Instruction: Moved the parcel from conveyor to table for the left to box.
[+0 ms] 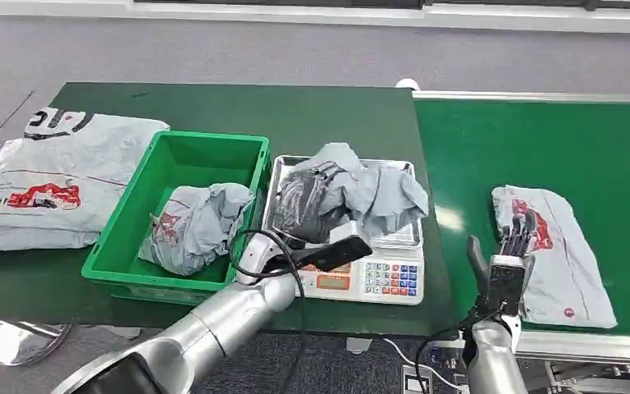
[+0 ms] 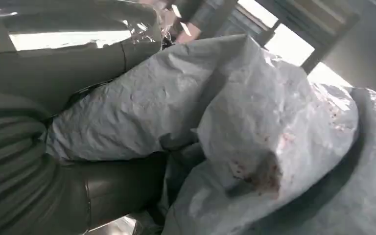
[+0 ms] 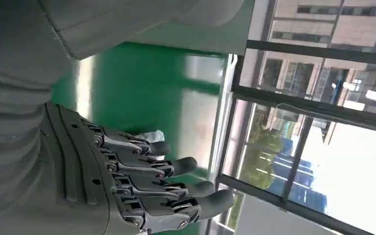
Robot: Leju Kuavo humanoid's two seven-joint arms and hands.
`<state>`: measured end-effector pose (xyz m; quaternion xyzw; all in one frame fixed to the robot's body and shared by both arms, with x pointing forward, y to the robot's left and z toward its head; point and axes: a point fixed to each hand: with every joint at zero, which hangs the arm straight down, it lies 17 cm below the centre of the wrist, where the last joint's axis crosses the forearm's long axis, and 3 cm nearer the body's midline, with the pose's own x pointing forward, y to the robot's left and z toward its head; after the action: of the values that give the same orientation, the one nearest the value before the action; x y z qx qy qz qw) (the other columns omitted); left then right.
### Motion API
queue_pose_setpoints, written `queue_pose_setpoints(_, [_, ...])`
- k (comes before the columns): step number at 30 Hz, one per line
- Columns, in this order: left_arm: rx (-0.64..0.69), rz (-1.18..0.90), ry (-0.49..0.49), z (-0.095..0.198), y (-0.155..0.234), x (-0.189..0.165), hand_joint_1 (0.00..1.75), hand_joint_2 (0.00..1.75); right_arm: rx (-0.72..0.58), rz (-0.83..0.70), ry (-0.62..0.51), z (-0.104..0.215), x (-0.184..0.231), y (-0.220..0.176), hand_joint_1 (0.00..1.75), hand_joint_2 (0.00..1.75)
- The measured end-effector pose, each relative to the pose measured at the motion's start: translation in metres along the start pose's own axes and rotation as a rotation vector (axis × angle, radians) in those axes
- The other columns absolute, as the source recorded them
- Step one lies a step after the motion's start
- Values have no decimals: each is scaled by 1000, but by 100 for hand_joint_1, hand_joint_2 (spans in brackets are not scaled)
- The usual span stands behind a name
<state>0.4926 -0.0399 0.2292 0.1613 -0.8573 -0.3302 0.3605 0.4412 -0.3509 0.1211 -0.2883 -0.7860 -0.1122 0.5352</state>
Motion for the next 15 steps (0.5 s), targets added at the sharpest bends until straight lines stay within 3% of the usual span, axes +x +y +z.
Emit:
queue_pose_setpoints(5, [76,32,10,2,20,-6,175,175,-6,-2,0,0,1,-1,0,175])
queue_pose_setpoints(9, [171,24,-126,8,42,22,175,175,-27,-2,8,2,-2,-8,0,175])
queue_pose_setpoints(12, [322,-96,-180,8,98,29,175,175,-30,-2,18,7,-5,-14,0,175])
queue_pose_setpoints(15, [450,-134,-120,11,146,9,175,175,-28,-2,20,9,-6,-15,0,175])
